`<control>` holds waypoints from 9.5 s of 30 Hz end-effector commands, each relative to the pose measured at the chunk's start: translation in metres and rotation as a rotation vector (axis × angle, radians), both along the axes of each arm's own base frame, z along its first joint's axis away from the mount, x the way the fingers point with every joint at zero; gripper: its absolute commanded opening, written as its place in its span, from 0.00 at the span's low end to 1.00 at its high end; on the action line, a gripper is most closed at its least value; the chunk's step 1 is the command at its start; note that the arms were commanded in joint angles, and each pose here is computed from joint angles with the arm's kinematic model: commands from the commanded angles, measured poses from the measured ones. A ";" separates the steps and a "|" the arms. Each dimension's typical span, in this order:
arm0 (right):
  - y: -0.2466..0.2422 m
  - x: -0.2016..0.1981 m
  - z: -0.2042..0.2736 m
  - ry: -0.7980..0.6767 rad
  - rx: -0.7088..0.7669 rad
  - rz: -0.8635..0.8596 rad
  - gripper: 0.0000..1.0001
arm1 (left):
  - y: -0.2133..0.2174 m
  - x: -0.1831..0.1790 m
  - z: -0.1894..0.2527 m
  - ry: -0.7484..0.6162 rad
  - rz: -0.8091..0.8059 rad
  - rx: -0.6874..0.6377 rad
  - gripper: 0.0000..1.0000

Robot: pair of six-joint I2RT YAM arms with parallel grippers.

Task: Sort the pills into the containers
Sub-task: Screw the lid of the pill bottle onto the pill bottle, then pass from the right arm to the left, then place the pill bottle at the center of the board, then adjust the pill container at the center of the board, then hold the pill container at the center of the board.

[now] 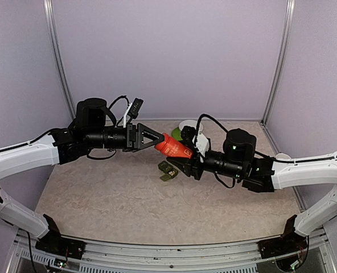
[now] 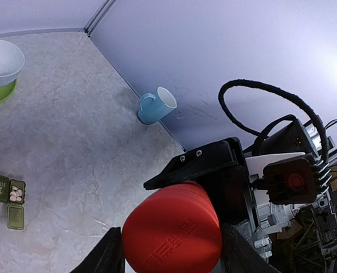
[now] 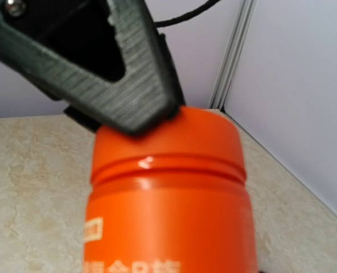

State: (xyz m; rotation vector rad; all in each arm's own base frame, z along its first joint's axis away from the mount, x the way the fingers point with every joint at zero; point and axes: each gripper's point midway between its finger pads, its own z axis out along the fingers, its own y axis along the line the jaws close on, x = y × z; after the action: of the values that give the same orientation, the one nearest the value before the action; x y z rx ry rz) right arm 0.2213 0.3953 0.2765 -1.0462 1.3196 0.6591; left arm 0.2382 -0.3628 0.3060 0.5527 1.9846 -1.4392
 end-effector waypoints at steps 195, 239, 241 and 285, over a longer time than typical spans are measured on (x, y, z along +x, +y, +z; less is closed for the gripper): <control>-0.059 0.065 -0.046 0.514 0.105 -0.087 1.00 | 0.218 0.161 -0.117 -0.107 0.861 0.861 0.98; 0.011 0.101 -0.233 1.054 -0.130 -0.001 1.00 | 0.108 0.115 -0.160 0.061 0.707 0.518 0.99; 0.017 0.095 -0.233 1.049 -0.139 0.020 1.00 | 0.110 0.115 -0.161 0.065 0.710 0.519 0.99; 0.015 0.128 -0.139 0.827 -0.125 0.053 1.00 | 0.105 0.123 -0.173 0.037 0.644 0.448 0.99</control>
State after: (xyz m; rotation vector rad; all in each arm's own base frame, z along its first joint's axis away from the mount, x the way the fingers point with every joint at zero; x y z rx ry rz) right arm 0.3219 0.4224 0.1476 -0.9783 2.0195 1.2551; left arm 0.3586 -0.2500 0.1432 -0.0020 2.2468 -0.5815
